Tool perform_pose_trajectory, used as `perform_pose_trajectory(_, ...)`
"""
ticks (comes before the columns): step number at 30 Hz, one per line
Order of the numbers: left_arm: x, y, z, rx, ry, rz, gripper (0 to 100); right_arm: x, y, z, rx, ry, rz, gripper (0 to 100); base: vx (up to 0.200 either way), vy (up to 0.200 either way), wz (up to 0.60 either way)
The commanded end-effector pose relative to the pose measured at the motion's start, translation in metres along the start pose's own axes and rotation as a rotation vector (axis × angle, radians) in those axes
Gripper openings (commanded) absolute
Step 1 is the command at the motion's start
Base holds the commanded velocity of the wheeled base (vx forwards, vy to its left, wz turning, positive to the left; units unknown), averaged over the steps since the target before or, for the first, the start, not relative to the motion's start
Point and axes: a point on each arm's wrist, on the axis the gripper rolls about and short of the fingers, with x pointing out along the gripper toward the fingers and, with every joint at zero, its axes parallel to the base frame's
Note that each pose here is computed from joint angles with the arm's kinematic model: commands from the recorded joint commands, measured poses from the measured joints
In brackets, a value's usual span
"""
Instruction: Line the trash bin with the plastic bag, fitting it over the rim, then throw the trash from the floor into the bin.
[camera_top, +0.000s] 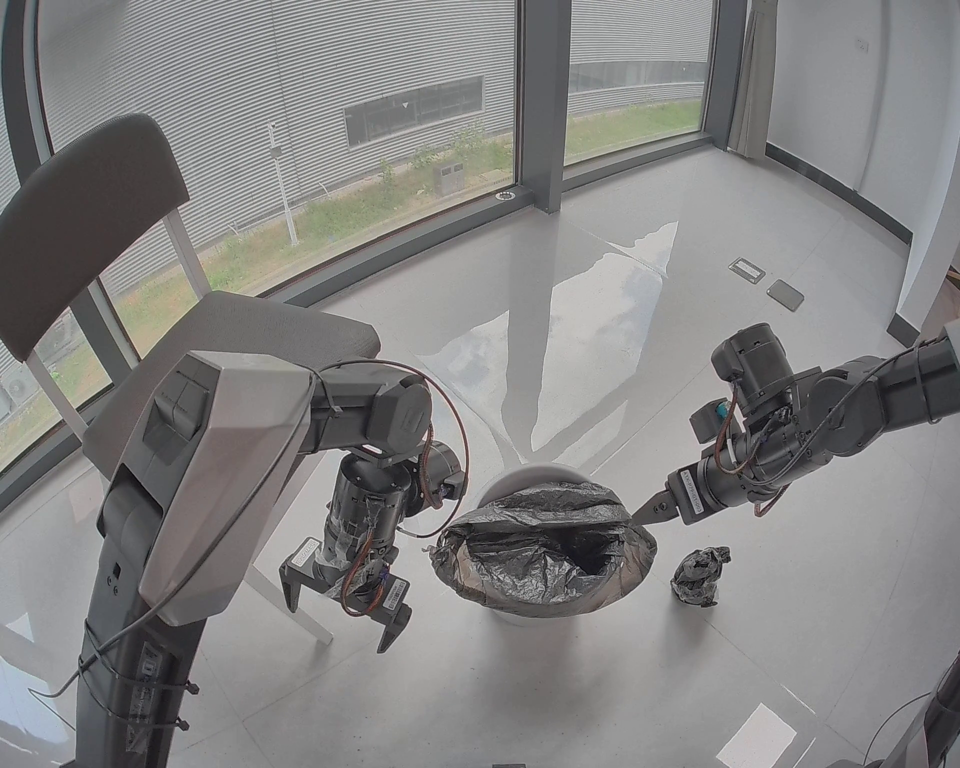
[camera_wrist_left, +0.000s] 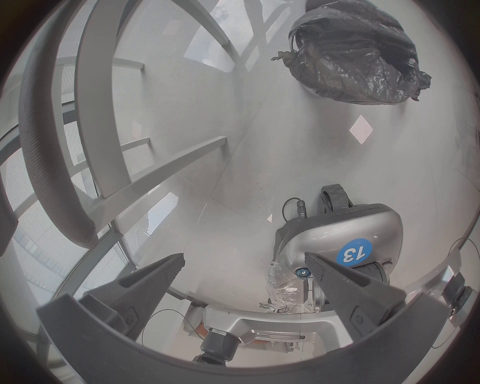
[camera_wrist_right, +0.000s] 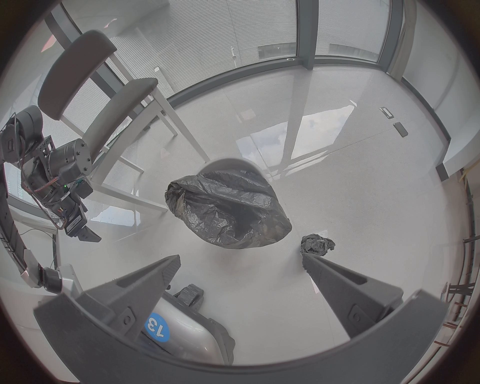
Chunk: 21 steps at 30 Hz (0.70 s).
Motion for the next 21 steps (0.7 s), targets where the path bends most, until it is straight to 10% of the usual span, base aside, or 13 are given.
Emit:
perform_pose_trajectory(1, -0.023, 0.012, -0.017, 0.000, -0.032, 0.009, 100, -0.055, -0.004, -0.002, 0.017, -0.123, -0.019, 100, 0.000, 0.000, 0.00)
perform_pose_trajectory(11, -0.040, 0.031, -0.030, -0.010, -0.065, 0.002, 100, -0.187, -0.026, -0.083, 0.148, -0.501, -0.222, 100, 0.000, 0.000, 0.00)
perform_pose_trajectory(21, -0.045, 0.024, -0.033, 0.004, -0.107, 0.015, 100, -0.250, 0.006, -0.275, 0.223, -0.944, -0.473, 100, 0.000, 0.000, 0.00)
